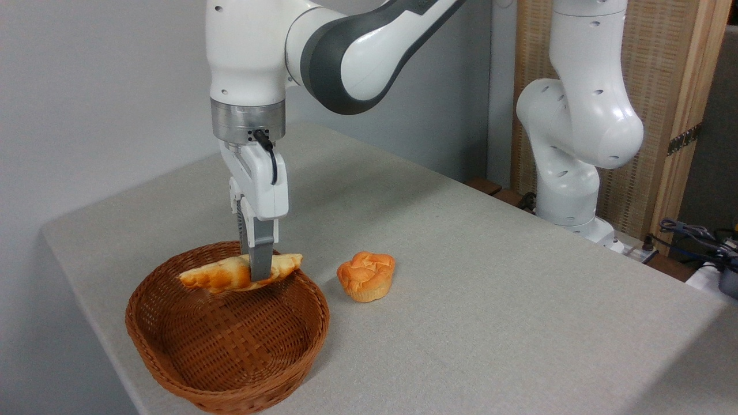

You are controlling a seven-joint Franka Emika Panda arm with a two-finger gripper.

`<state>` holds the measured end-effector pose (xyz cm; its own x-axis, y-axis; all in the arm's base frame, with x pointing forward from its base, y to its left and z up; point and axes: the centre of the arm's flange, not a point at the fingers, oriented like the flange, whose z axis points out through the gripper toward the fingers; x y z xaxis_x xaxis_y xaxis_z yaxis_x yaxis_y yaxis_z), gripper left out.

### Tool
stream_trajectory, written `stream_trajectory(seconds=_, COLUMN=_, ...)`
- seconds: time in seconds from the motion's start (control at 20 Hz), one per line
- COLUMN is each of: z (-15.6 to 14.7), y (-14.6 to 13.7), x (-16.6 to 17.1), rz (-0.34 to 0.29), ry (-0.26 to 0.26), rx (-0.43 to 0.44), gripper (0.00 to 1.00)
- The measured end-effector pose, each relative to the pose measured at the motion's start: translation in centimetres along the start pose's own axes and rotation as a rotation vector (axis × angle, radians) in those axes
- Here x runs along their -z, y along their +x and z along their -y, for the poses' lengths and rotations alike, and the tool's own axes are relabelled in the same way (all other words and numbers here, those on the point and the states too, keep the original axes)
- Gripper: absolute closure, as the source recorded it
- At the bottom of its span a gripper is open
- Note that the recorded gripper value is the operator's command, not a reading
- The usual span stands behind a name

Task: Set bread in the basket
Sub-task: 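Lower the bread roll into the basket and open the gripper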

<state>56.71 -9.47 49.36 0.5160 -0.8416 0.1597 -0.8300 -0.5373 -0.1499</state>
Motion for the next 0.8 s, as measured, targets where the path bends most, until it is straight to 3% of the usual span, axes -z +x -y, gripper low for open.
stream_trajectory(seconds=0.35, z=0.2, y=0.0, x=0.2, rz=-0.003, ry=0.003, rx=0.006, gripper=0.0)
stream_trajectory(seconds=0.55, z=0.8, y=-0.8, x=1.1, rz=-0.006, ry=0.008, rx=0.082, gripper=0.0)
stream_trajectory(seconds=0.8, z=0.5, y=-2.9, x=2.1, rz=0.07, ry=-0.073, rx=0.162, gripper=0.0)
